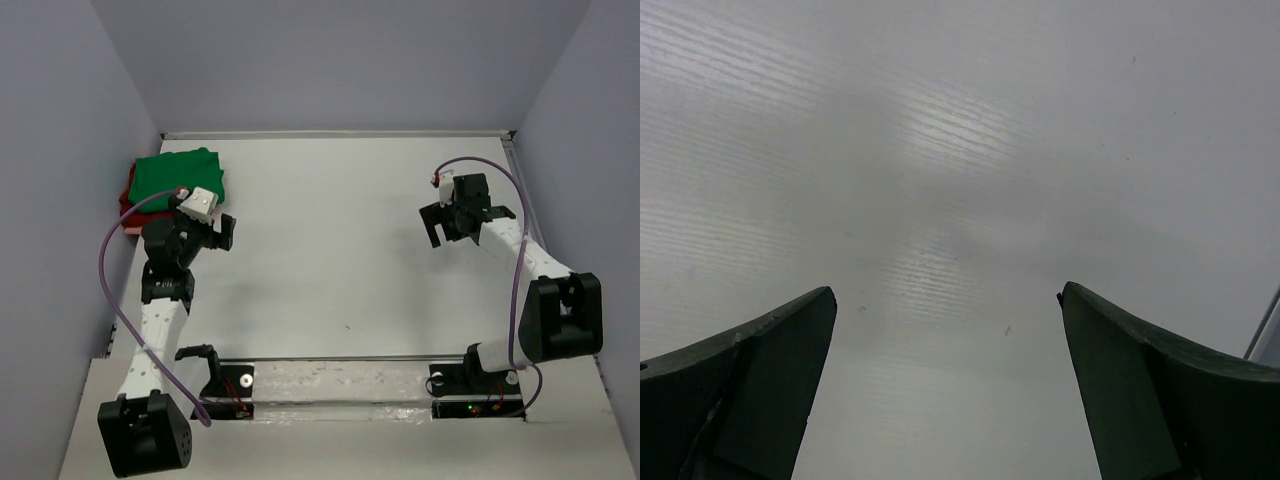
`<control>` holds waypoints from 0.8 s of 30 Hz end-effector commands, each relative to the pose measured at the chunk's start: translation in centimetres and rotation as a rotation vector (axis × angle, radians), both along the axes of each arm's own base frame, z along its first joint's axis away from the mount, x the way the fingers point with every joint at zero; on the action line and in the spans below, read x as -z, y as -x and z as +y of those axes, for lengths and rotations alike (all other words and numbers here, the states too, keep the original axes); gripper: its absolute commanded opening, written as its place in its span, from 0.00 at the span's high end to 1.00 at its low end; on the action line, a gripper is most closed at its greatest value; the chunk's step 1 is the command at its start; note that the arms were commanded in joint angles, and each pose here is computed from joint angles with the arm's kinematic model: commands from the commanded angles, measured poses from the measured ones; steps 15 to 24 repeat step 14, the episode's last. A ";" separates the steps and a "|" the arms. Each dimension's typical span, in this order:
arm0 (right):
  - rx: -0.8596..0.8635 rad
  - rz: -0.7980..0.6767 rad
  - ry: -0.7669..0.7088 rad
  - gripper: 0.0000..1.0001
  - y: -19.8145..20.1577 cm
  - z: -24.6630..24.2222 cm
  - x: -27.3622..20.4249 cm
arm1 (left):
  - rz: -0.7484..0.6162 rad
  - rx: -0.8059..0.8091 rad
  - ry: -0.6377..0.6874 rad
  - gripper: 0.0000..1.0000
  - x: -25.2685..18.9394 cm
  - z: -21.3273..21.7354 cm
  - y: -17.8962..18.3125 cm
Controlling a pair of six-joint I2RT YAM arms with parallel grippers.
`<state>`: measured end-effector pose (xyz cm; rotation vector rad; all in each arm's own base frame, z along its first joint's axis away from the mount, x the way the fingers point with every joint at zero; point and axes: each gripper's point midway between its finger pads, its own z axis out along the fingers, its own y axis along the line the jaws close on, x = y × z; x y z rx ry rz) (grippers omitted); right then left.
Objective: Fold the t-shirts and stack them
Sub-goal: Reset both arms
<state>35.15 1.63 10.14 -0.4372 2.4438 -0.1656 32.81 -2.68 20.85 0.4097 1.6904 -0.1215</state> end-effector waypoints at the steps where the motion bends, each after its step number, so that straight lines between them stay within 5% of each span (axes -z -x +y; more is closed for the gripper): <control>1: -0.003 -0.051 -0.001 0.00 -0.8 0.0 -0.8 | -0.037 0.017 0.021 0.03 -1.1 -0.2 -0.5; 24: -0.051 -0.078 -0.041 0.00 -0.4 0.3 -1.7 | -0.060 0.010 0.005 0.01 -0.4 0.4 0.5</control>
